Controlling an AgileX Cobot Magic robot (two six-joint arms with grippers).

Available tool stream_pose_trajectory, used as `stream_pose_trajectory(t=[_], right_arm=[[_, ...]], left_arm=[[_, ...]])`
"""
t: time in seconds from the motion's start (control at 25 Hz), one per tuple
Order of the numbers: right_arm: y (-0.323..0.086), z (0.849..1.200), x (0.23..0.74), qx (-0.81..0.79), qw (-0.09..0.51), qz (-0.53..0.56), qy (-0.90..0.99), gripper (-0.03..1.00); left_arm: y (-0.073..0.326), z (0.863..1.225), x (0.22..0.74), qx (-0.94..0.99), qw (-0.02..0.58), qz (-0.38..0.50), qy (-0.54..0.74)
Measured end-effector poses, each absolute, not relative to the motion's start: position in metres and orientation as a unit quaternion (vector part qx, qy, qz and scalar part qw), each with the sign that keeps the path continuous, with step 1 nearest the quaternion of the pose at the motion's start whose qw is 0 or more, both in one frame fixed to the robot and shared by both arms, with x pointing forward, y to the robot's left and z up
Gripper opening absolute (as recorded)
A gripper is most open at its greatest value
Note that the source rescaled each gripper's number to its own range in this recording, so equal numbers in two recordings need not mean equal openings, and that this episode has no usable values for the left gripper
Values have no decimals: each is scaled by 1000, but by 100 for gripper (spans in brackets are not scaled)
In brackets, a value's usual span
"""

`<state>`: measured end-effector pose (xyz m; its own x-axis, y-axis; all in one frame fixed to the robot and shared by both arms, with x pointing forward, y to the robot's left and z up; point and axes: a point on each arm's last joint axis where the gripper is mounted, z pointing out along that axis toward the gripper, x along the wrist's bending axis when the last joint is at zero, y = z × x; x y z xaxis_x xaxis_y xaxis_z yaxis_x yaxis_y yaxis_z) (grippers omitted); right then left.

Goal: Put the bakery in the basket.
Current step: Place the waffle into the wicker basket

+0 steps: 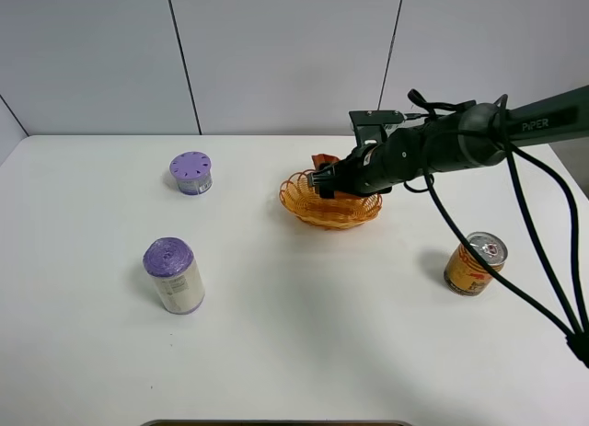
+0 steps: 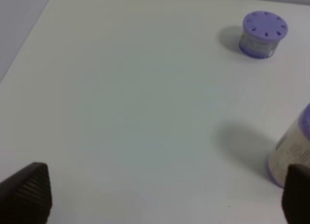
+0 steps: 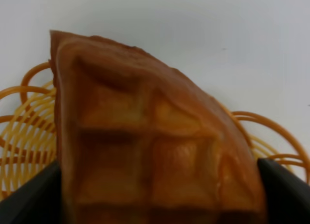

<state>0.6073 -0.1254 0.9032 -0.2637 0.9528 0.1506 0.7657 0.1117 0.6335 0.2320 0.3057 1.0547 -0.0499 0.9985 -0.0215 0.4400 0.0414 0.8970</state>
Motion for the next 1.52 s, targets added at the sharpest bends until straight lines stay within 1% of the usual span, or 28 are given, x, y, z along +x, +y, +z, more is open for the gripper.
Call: stream_pose_trajectory(t=[0.28,0.92,0.96,1.0,1.04,1.08,1.12,1.2,1.28,1.44,1.48,1.52], right_arm=[[-123,892,608,589,147,310,732,0],[-123,892,609,591,148,313,729,0],[-123,892,609,591,148,313,728,1],[-123,892,609,591,148,313,728,7],[-123,892,609,591,148,313,728,16],[-123,892,609,591,148,313,728,21],[-123,892,609,591,148,313,728,24],[-123,892,609,591,148,314,728,29],[-123,892,608,591,148,314,728,37],[-119,893,607,589,147,318,728,70],[-119,893,607,589,147,318,728,76],[-119,893,607,589,147,318,728,79]], left_arm=[[306,1055,232,581,371,377,619],[306,1055,232,581,371,377,619],[306,1055,232,581,371,377,619],[306,1055,232,581,371,377,619],[306,1055,232,581,371,377,619],[306,1055,232,581,371,377,619],[306,1055,232,581,371,377,619],[306,1055,232,581,371,377,619],[306,1055,232,581,371,377,619],[306,1055,232,581,371,377,619],[306,1055,232,581,371,377,619],[306,1055,232,581,371,377,619]])
